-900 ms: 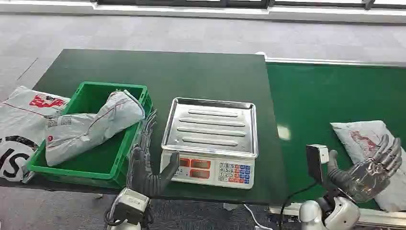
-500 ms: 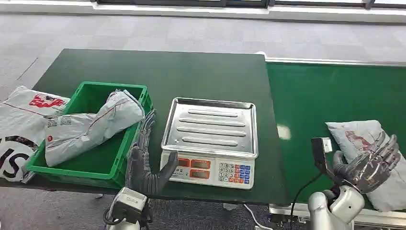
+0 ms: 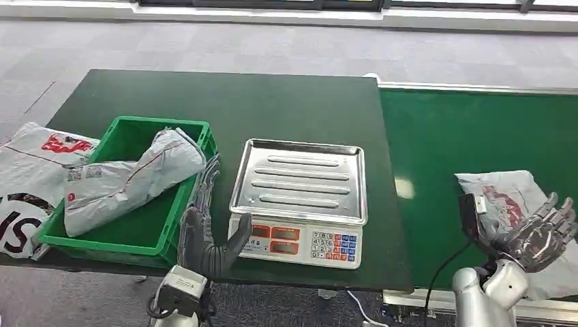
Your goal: Moved the parcel from conveyor to table for the left to box.
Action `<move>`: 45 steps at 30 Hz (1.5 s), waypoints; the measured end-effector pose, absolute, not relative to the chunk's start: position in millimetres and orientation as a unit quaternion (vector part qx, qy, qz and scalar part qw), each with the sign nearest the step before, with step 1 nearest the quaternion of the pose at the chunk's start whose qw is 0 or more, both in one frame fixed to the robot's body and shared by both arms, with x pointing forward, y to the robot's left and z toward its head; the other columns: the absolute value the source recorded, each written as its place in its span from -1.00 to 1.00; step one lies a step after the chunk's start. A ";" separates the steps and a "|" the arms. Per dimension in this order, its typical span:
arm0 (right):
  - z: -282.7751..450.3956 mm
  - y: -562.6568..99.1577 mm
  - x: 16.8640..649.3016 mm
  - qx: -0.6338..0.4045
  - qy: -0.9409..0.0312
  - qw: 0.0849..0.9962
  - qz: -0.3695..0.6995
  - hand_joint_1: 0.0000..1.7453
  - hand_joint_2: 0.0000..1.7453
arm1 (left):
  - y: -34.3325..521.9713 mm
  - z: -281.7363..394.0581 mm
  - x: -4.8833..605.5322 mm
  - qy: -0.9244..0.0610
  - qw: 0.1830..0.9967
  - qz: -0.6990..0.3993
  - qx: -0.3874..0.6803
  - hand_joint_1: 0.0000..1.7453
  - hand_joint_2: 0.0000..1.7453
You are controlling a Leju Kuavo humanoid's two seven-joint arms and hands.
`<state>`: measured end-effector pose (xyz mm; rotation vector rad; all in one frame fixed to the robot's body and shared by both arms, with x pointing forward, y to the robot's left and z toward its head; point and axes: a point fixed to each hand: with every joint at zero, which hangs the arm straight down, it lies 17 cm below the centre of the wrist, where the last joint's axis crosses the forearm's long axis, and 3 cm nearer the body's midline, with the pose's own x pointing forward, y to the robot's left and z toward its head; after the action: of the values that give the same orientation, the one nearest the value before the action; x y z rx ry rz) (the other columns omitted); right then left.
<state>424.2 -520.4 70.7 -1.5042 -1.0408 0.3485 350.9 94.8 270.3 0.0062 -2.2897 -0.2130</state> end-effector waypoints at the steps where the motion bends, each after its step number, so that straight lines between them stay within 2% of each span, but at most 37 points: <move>1: 69.6 -522.1 423.9 -0.648 -0.447 0.599 0.147 -1.00 1.00 | 94.7 270.3 351.0 -0.909 0.409 -0.085 0.002 -1.00 1.00; 12: 51.6 -561.2 412.5 -0.644 -0.419 0.627 0.128 -1.00 1.00 | 92.5 270.6 355.0 -0.908 0.408 -0.088 0.000 -1.00 1.00; 30: 37.6 -576.2 406.7 -0.638 -0.403 0.643 0.130 -1.00 1.00 | 88.1 271.8 361.8 -0.909 0.405 -0.096 -0.004 -1.00 1.00; 38: 19.2 -538.0 442.1 -0.524 -0.491 0.680 0.150 -1.00 1.00 | 86.7 272.2 362.9 -0.910 0.402 -0.099 -0.005 -1.00 1.00; 45: 16.2 -529.2 449.4 -0.502 -0.504 0.686 0.149 -1.00 1.00 | 85.4 272.2 364.1 -0.911 0.400 -0.102 -0.007 -1.00 1.00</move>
<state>449.4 -529.2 16.2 -1.1250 -1.1294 0.3327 364.1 85.4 272.2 -0.0176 -2.3035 -0.2571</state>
